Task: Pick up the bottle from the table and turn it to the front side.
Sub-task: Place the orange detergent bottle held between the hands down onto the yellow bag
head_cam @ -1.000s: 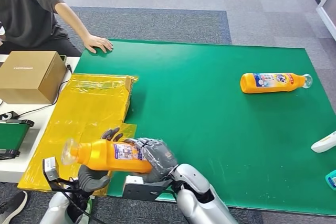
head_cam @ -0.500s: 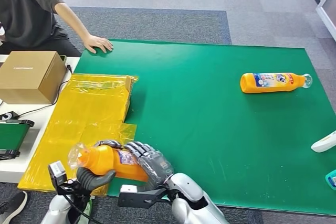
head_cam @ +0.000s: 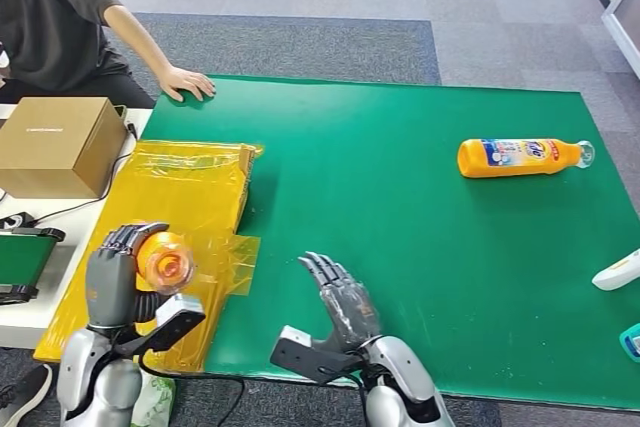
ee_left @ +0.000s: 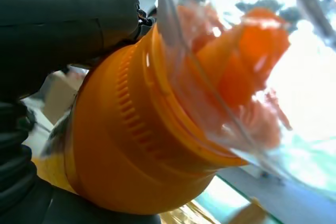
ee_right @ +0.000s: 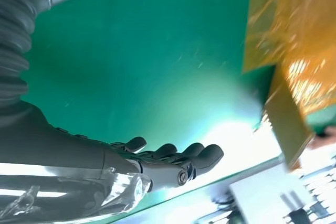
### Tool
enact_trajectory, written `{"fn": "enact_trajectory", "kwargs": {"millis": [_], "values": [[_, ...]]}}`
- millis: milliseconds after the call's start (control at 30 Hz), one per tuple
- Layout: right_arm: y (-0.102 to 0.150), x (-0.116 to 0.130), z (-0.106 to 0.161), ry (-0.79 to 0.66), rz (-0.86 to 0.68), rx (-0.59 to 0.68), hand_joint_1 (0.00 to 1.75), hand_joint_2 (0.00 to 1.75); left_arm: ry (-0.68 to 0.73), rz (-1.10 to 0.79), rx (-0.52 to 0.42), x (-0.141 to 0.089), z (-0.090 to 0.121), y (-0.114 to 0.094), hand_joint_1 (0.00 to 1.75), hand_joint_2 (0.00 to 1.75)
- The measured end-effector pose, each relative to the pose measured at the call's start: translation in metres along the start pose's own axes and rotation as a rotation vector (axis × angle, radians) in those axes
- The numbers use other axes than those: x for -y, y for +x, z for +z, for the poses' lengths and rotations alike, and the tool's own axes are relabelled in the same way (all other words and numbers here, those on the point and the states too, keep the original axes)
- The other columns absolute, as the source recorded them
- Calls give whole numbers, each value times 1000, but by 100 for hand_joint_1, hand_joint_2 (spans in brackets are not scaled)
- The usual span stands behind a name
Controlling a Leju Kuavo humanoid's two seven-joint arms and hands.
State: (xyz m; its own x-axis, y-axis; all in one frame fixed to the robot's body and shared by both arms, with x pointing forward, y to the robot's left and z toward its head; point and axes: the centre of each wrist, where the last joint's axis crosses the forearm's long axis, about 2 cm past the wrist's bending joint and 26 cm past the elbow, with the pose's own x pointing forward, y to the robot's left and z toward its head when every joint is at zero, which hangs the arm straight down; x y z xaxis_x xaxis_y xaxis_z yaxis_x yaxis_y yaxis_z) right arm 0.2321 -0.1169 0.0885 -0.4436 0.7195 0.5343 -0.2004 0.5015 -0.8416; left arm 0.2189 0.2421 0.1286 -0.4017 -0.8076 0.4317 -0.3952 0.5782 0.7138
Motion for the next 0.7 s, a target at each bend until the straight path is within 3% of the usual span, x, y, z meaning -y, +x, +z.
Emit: {"fn": "enact_trajectory", "kwargs": {"millis": [200,400,500,567,633,700], "values": [[-10,12,10,-49,-30,-41,0,175,-58,-268,-94,0,-1,-5,175,175],[-16,11,15,-48,-82,-28,0,175,-237,-380,-76,20,8,-30,139,175],[-18,8,15,-40,-111,-14,0,175,-323,-398,-58,33,8,-44,87,175],[-19,6,14,-36,-125,-9,0,175,-354,-398,-49,39,6,-51,38,175],[-19,4,13,-31,-138,-6,0,175,-386,-391,-43,45,4,-57,5,175],[-19,3,12,-24,-146,-6,0,175,-422,-381,-39,51,5,-61,0,175]]}}
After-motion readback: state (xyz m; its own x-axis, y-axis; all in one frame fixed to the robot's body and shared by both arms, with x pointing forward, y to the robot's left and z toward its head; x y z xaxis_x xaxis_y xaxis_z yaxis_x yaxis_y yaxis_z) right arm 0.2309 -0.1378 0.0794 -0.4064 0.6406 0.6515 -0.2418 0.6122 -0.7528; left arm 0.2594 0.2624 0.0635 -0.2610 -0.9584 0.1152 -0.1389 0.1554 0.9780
